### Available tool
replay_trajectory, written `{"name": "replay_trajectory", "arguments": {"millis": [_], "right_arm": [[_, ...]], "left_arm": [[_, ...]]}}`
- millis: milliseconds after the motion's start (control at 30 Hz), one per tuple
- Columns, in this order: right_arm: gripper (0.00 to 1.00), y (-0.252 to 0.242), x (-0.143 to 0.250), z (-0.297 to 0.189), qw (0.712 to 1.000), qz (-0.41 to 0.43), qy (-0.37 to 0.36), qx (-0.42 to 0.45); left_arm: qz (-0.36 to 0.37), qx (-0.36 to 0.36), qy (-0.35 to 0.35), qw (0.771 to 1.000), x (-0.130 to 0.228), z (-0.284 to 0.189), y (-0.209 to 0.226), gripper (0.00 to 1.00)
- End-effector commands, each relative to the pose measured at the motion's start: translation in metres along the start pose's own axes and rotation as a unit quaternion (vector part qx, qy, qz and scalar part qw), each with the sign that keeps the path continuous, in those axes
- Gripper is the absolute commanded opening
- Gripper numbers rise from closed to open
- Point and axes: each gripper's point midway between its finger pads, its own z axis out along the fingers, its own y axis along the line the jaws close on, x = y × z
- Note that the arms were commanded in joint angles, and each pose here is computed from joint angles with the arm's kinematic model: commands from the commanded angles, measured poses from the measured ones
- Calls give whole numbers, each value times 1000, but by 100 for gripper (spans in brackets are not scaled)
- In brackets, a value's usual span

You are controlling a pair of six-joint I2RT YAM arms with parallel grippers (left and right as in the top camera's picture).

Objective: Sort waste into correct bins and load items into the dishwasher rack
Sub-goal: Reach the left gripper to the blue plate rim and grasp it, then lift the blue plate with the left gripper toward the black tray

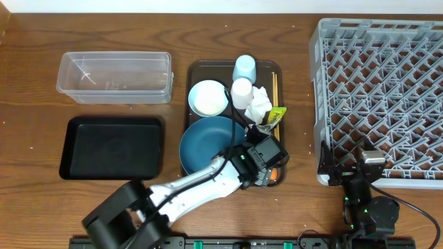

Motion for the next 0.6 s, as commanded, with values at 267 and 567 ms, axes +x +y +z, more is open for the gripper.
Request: {"name": "replay_trajectory", "arguments": {"millis": [267,567], "right_arm": [[99,-6,0,0,1000,0,-2,12],[99,-6,0,0,1000,0,-2,12]], "left_arm": [[-3,-29,-6,1000,-5,7,7,85],[-4,-35,-16,999,-9,7,9,58]]}}
